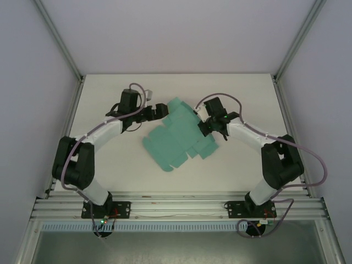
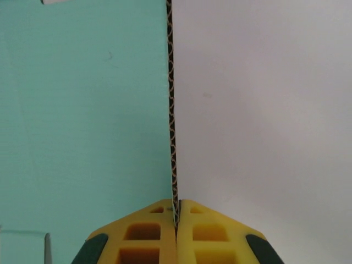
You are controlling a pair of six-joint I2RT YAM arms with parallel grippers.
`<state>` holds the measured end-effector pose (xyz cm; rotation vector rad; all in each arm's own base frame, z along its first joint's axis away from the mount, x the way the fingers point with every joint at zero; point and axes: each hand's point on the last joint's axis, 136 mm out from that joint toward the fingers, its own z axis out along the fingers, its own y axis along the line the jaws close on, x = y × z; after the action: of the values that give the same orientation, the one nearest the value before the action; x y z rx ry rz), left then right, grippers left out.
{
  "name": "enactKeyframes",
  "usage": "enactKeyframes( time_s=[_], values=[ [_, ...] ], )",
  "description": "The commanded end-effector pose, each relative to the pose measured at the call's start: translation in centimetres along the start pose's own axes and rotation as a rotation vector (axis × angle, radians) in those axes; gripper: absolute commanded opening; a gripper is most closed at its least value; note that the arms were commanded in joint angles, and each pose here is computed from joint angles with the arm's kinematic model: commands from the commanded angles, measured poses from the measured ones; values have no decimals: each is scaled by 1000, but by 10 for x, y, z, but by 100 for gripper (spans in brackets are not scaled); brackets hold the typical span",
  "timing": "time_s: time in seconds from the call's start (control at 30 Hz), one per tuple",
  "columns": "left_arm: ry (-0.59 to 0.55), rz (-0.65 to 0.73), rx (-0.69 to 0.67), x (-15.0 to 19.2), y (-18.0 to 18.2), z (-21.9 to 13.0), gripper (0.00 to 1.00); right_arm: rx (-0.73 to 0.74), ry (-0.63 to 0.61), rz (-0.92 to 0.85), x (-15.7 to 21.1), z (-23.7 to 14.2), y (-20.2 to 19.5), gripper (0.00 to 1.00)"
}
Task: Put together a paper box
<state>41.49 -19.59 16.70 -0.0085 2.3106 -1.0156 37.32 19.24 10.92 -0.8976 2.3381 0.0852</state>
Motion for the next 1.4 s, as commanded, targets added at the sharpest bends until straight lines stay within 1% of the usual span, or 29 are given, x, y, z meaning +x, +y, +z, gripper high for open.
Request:
enactKeyframes(
  time_s=[0.0, 0.07, 0.13, 0.27, 0.37, 0.4, 0.43, 0.57, 0.67, 0.77, 0.97, 1.07, 1.13, 1.27, 1.37],
  values=[
    [-16, 15, 172, -25, -40, 8, 100, 159, -94, -161, -23, 2, -16, 0],
    [-8, 2, 171, -33, -39, 17, 100, 184, -117, -258, -26, 5, -8, 0],
    [-9, -5, 130, -41, -34, 23, 100, 234, -124, -337, -29, 7, -5, 0],
    [-14, 11, 37, -52, -25, 26, 100, 382, -69, -483, -31, 12, -12, 0],
    [-13, 21, 17, -54, -24, 27, 100, 478, -70, -570, -36, 17, -17, 0],
    [-6, 23, 21, -53, -25, 29, 99, 485, -75, -587, -37, 18, -17, 0],
    [2, 22, 23, -52, -26, 32, 98, 485, -81, -595, -39, 19, -16, 0],
    [47, 25, 50, -43, -34, 44, 81, 440, -99, -606, -45, 19, -9, 0],
    [77, 14, 42, -39, -33, 55, 75, 431, -122, -597, -48, 15, -7, 0],
    [126, -3, 60, -31, -35, 66, 63, 419, -121, -587, -47, 15, -6, 0],
    [206, -22, 30, -6, -37, 73, 60, 432, -149, -531, -49, 13, -7, 0],
    [205, -42, 31, 1, -37, 74, 58, 427, -172, -512, -51, 11, -6, 0],
    [195, -54, 60, 1, -42, 76, 58, 412, -185, -511, -52, 12, -3, 0],
    [184, -108, 154, -3, -58, 88, 53, 396, -204, -526, -56, 12, 1, 0],
    [181, -151, 195, -4, -64, 97, 50, 407, -227, -523, -62, 10, 0, 0]
  ],
)
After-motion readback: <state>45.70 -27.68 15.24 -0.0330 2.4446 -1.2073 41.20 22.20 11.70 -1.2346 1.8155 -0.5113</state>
